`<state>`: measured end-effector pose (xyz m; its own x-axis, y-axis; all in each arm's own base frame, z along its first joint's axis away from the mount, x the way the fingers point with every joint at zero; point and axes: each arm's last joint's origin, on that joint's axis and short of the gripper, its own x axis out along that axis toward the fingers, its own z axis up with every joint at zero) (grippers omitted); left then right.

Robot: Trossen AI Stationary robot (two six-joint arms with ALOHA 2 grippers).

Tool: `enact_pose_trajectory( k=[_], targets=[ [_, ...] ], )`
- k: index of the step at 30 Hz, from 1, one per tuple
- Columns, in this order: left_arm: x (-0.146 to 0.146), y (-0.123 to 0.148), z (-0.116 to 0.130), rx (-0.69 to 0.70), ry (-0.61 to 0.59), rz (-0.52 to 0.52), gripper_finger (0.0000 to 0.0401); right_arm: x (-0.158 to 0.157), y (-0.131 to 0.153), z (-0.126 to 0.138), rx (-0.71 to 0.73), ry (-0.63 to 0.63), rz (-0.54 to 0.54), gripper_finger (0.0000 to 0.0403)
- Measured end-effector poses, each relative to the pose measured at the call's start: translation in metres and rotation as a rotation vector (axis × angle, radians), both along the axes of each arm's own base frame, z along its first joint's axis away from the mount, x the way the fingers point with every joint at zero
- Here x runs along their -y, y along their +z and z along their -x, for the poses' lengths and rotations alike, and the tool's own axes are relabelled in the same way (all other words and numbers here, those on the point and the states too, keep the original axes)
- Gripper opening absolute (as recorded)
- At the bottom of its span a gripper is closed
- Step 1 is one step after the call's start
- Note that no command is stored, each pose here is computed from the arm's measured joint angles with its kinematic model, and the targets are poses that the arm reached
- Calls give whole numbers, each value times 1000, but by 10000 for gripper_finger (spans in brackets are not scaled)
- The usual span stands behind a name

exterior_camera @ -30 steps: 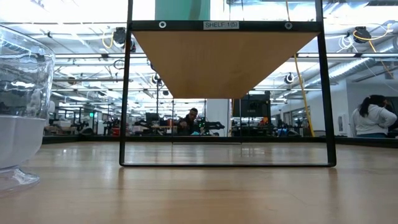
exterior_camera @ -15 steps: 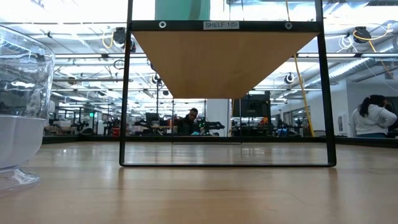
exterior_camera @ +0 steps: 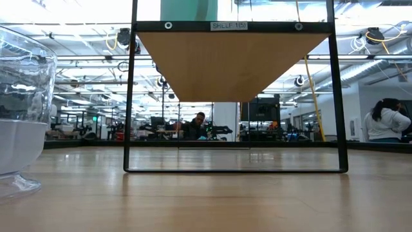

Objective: Stack small to large cups/mugs on shelf
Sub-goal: Put the transparent mug on the shelf

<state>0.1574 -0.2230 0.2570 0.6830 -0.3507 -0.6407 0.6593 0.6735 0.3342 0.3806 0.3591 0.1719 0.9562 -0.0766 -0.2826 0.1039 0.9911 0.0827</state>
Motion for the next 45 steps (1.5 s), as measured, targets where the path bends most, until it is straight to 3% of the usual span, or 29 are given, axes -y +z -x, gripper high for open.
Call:
enact_pose_trajectory(
  k=[8, 20, 31, 41, 45],
  targets=[
    [-13, -7, -25, -37, -110, -127, 166, -2, 0, 5, -26, -3, -11, 244],
    [9, -30, -73, -341, -198, -514, 166, 3, 14, 11, -58, -37, -62, 244],
    [23, -35, -79, -264, -447, -610, 163, -3, 15, 17, -57, -21, -69, 244],
    [13, -41, -90, -300, -507, -614, 88, -3, 14, 17, -59, -15, -46, 244],
    [14, -50, -93, -320, -538, -639, 77, -3, 14, 17, -59, -13, -43, 244]
  ],
)
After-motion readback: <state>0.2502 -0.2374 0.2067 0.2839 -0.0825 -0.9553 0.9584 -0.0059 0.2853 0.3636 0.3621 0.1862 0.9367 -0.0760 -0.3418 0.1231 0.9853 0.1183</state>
